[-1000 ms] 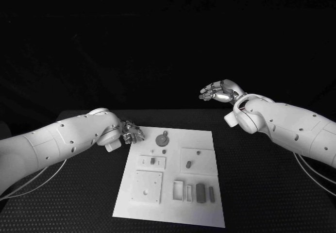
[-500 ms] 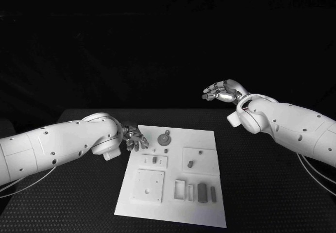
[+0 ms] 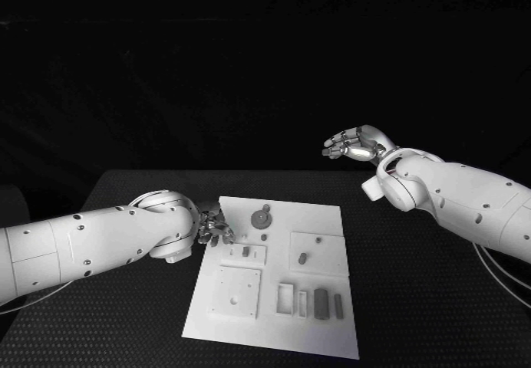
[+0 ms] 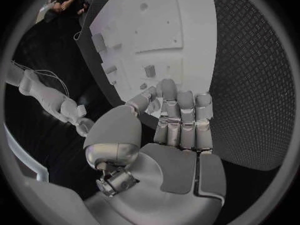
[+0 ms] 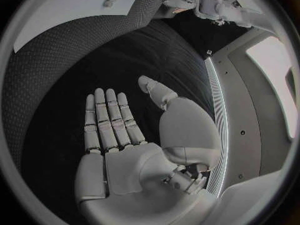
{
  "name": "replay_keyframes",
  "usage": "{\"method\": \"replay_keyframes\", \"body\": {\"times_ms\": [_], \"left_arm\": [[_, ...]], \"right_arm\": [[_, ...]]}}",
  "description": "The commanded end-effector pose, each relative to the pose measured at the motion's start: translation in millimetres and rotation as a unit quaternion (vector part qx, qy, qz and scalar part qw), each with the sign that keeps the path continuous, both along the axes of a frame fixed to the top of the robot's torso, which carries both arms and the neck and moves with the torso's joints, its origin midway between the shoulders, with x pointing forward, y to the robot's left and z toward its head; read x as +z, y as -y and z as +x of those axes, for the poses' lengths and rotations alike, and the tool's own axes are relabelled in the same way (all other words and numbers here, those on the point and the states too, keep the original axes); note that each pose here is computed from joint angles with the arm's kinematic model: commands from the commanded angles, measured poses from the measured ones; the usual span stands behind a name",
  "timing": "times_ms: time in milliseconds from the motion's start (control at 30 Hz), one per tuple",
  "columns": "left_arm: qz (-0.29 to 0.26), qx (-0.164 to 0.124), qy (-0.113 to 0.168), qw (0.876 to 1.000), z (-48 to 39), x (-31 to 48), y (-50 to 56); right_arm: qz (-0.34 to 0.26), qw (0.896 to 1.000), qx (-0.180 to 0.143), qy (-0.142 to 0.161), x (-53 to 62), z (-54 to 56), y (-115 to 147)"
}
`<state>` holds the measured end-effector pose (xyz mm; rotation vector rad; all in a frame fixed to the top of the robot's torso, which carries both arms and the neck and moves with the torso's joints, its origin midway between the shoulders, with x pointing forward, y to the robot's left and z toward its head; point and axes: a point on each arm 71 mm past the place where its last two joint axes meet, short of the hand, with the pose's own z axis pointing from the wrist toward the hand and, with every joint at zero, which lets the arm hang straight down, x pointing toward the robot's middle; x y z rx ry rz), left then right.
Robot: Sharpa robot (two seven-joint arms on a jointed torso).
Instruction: Assemble the parts on the task board
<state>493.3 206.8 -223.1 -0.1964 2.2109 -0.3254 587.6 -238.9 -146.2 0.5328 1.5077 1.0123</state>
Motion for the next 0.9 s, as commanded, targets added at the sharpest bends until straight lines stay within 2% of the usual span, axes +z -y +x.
{"method": "replay_keyframes", "body": {"times_ms": [33,467,900], "left_arm": [[0.008,-0.002,0.009,1.000,-1.0,-2.0,3.5],[0.019,0.002,-0.011,1.000,-1.3,-18.8,7.2],[0.025,0.005,-0.017,1.000,-1.2,-22.2,5.1]], "right_arm": [[0.001,1.000,0.008,-0.003,-0.1,-0.5,-1.7],[0.001,1.000,0.010,-0.002,0.1,-1.0,-3.1],[0.001,1.000,0.010,-0.002,0.3,-1.4,-2.9]]}}
